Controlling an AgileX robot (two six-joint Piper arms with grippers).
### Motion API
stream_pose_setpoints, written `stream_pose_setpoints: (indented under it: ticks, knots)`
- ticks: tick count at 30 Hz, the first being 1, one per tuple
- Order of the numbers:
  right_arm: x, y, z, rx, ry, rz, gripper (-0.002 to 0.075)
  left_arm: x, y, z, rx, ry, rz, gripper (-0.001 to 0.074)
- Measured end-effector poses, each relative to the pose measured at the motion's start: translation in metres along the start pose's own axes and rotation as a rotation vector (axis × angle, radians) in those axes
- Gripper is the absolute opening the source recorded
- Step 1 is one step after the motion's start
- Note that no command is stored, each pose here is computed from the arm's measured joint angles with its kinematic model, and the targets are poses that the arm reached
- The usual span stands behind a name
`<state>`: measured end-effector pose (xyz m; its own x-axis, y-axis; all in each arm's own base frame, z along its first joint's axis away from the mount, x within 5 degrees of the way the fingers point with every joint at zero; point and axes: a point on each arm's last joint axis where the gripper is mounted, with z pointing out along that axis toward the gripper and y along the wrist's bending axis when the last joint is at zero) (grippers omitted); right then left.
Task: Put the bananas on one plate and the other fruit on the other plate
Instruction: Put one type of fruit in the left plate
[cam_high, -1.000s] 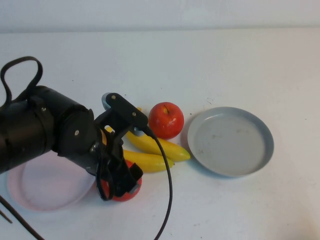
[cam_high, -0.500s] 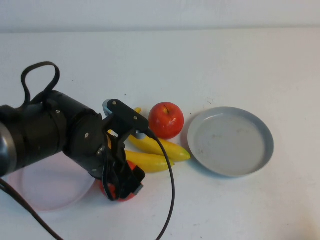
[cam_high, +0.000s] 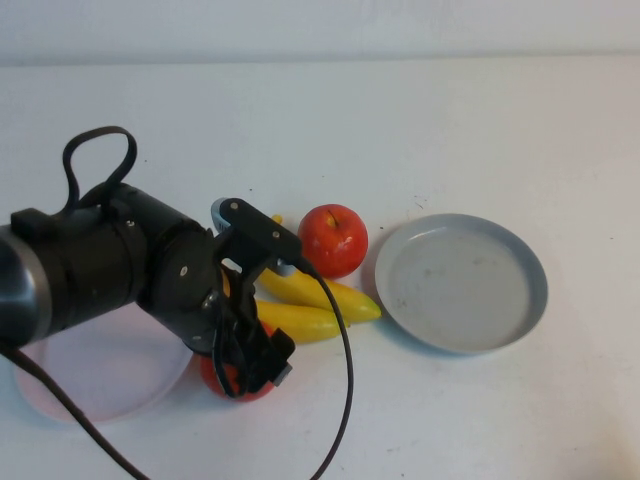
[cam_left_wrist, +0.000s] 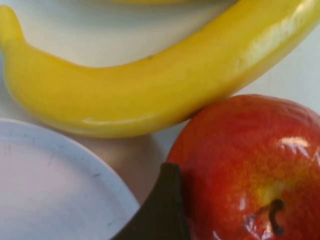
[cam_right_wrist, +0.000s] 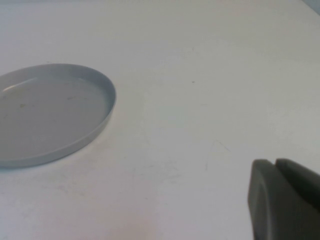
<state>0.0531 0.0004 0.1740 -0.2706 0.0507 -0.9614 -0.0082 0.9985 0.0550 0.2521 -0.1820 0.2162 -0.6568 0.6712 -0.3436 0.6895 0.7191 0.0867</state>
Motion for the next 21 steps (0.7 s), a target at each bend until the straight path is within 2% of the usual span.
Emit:
stream_pose_setpoints:
  ticks: [4,13,21]
  knots:
    - [0.000,0.000,0.000,0.000,0.000,0.000,-0.0017,0.002,0.000,0.000,0.001,0.019,-0.010,0.0575]
    - [0.000,0.000,0.000,0.000,0.000,0.000,-0.0017,0.003,0.000,-0.004,-0.001,0.026,-0.013,0.0573]
    - [0.000,0.000,0.000,0.000,0.000,0.000,-0.0017,-0.009,0.009,-0.061,-0.062,-0.033,-0.022,0.0573]
